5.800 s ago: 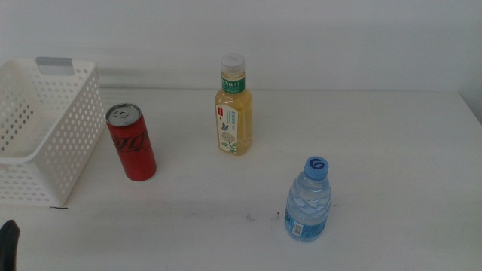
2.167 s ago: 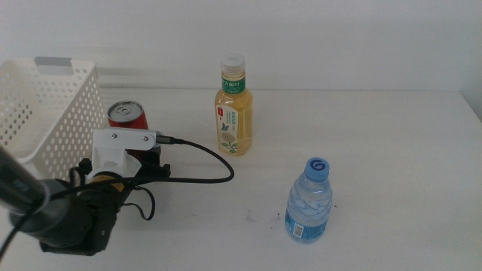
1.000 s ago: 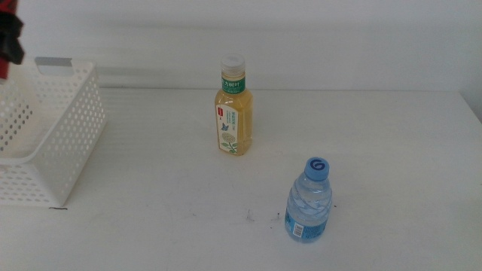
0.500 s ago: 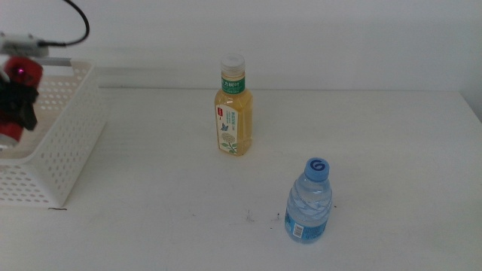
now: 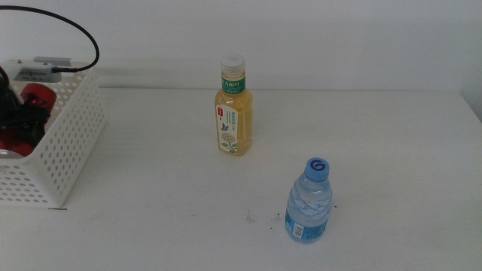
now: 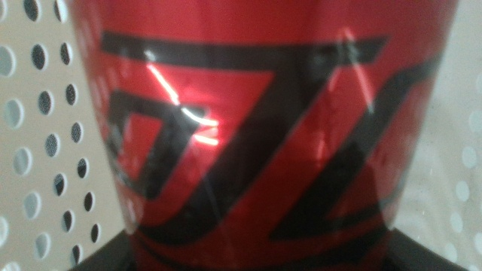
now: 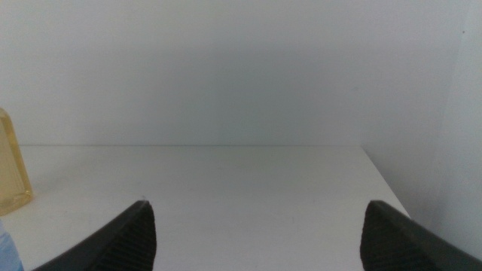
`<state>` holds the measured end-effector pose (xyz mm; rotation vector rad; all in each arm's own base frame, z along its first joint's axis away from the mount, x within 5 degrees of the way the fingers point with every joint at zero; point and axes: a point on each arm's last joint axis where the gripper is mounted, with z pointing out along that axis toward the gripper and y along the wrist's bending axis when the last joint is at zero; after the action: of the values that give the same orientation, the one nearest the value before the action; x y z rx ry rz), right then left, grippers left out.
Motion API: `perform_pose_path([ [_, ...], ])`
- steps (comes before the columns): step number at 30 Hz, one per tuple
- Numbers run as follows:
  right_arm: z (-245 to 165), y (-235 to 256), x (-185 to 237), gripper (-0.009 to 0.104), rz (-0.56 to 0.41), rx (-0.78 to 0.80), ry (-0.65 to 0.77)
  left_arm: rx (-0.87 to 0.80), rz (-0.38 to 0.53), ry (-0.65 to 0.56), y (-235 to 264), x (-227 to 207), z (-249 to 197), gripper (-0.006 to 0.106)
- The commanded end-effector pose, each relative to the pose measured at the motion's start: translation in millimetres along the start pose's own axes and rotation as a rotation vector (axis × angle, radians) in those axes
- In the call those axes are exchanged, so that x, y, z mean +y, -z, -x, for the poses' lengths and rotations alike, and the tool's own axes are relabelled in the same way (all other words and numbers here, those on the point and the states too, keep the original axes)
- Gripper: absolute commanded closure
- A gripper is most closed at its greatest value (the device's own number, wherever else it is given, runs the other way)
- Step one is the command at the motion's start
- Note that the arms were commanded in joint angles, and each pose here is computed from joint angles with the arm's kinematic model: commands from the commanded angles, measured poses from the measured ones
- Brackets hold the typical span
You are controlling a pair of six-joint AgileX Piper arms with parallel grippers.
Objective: Use arms to grab the bottles and put them into the dustbin to the left of the table.
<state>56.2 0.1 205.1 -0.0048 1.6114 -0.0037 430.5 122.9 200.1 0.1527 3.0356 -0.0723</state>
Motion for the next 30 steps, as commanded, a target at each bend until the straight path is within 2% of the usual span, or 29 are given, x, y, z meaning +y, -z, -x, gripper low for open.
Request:
perform_pose_path([
  [1,-0.6,0.1,-0.5,0.002,-0.009,-0.01,0.004,-0.039,0.013,-0.01,9.5,-2.5,3.9,0.046],
  [4,-0.6,0.1,-0.5,0.002,-0.009,-0.01,0.004,-0.041,0.018,-0.013,10.6,-2.5,4.5,0.023],
  [7,-0.6,0.1,-0.5,0.002,-0.009,-0.01,0.004,-0.06,0.025,0.003,19.7,-6.1,4.7,0.007],
  [13,-0.6,0.1,-0.5,0.002,-0.009,-0.01,0.004,-0.231,0.081,-0.028,100.6,-40.9,-3.9,0.007],
  [18,-0.6,0.1,-0.5,0.002,-0.009,-0.01,0.004,-0.405,0.056,-0.142,154.0,-112.7,-34.9,0.007],
  [21,-0.6,0.1,-0.5,0.002,-0.009,-0.01,0.004,-0.587,0.054,-0.222,160.7,-158.1,-61.0,0.007],
  [24,-0.6,0.1,-0.5,0.002,-0.009,-0.01,0.004,-0.771,0.013,-0.319,158.6,-202.9,-99.0,0.007],
  [27,-0.6,0.1,-0.5,0.002,-0.009,-0.01,0.004,-0.952,-0.048,-0.376,137.9,-232.1,-133.4,0.007],
  [30,-0.6,0.1,-0.5,0.002,-0.009,-0.01,0.004,-1.092,-0.083,-0.395,102.8,-243.9,-165.1,0.007],
])
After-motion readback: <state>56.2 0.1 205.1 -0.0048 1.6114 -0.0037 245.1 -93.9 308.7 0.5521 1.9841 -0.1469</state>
